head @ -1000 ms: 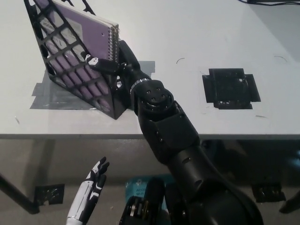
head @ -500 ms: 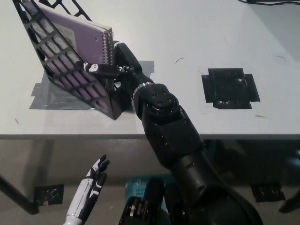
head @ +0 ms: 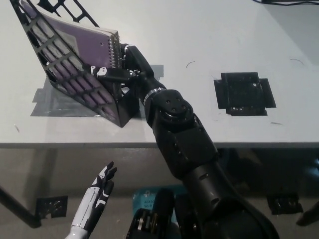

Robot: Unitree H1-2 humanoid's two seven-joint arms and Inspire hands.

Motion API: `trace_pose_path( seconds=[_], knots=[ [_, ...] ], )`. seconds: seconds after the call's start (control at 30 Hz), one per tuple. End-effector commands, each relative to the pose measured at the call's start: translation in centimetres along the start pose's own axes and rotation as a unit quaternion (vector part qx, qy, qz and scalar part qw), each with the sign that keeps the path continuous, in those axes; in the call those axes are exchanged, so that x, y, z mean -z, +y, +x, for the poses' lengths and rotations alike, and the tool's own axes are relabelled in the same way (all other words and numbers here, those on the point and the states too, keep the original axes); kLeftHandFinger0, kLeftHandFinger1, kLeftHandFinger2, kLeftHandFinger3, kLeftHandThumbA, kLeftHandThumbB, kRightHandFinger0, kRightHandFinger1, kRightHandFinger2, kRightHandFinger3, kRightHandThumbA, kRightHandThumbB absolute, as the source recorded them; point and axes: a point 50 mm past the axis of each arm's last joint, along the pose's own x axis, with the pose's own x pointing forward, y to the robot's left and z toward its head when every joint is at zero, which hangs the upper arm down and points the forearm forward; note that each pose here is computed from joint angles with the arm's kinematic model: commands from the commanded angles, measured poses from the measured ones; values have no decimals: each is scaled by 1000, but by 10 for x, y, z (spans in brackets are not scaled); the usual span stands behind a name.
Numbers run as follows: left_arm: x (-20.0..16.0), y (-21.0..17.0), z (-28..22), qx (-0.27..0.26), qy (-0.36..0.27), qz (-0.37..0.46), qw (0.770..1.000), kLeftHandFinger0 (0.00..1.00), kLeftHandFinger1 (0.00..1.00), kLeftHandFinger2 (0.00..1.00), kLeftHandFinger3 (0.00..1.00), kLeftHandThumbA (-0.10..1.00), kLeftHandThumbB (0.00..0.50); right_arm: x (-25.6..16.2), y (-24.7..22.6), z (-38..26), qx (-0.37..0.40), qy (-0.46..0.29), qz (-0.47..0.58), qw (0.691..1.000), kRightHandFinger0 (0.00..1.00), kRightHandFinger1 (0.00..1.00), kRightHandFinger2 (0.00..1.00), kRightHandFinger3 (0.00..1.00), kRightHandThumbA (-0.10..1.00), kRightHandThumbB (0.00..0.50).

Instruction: A shelf with a book inside it is placed on the center of the desk infront of the robot. The robot uses its right hand to grab the book, take it out and hand it to a person.

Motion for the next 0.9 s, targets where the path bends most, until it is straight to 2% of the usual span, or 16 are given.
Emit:
trace_pose_path(
  seconds=[0.0,0.03,0.07,0.1,0.13,0.17,0.27,0.33,0.4,0.5,0.57,0.7,0.73,0.8,0.87],
  knots=[
    [-9,2,3,10,-21,11,1000,1000,1000,1000,1000,1000,294,-22,20,5,-15,-47,32,998,1,280,557,321,302,37],
    [-8,2,3,10,-21,11,1000,1000,1000,1000,1000,1000,293,-21,19,5,-11,-60,32,998,0,295,594,367,-60,88],
    [-9,2,4,10,-22,12,1000,1000,1000,1000,1000,1000,293,-22,18,6,-9,-66,31,997,0,295,607,396,-92,93],
    [-10,3,6,10,-23,12,1000,1000,1000,1000,1000,1000,291,-23,17,7,-6,-74,29,997,0,317,652,480,-100,108],
    [-10,3,7,10,-24,12,1000,1000,1000,1000,1000,1000,290,-24,17,7,-2,-77,28,997,0,334,672,508,-100,117],
    [-10,2,8,9,-26,13,1000,1000,1000,1000,1000,1000,289,-25,16,6,2,-82,30,996,0,364,730,598,-100,106],
    [-10,2,8,9,-26,9,1000,1000,1000,1000,1000,999,293,-26,17,5,8,-96,29,995,0,390,758,678,-100,102],
    [-10,2,8,11,-30,9,999,1000,1000,1000,1000,991,278,-28,19,4,11,-98,37,994,0,409,782,701,-100,99],
    [-10,3,8,12,-31,11,999,1000,1000,1000,1000,991,281,-29,20,4,13,-100,35,994,2,411,768,683,-100,111],
    [-12,3,8,12,-32,17,999,1000,1000,1000,1000,992,265,-32,23,3,11,-106,43,993,0,387,729,632,-100,114],
    [-12,3,9,13,-33,12,999,1000,1000,1000,1000,965,258,-35,24,3,8,-108,58,992,0,364,733,650,-100,114],
    [-11,3,10,15,-22,6,1000,1000,1000,1000,1000,953,288,-48,29,0,-4,-125,118,985,0,330,725,680,-100,119],
    [-11,3,10,15,-21,4,1000,1000,1000,1000,1000,943,302,-57,32,-2,-12,-137,147,980,0,260,634,719,-100,113],
    [-11,4,11,17,-25,11,999,1000,1000,1000,1000,952,288,-72,37,-7,-22,-157,173,972,0,171,530,710,-100,111],
    [-10,4,11,20,-36,8,999,1000,1000,1000,1000,920,282,-95,42,-15,-41,-180,204,961,0,136,516,675,-100,137]
  ],
)
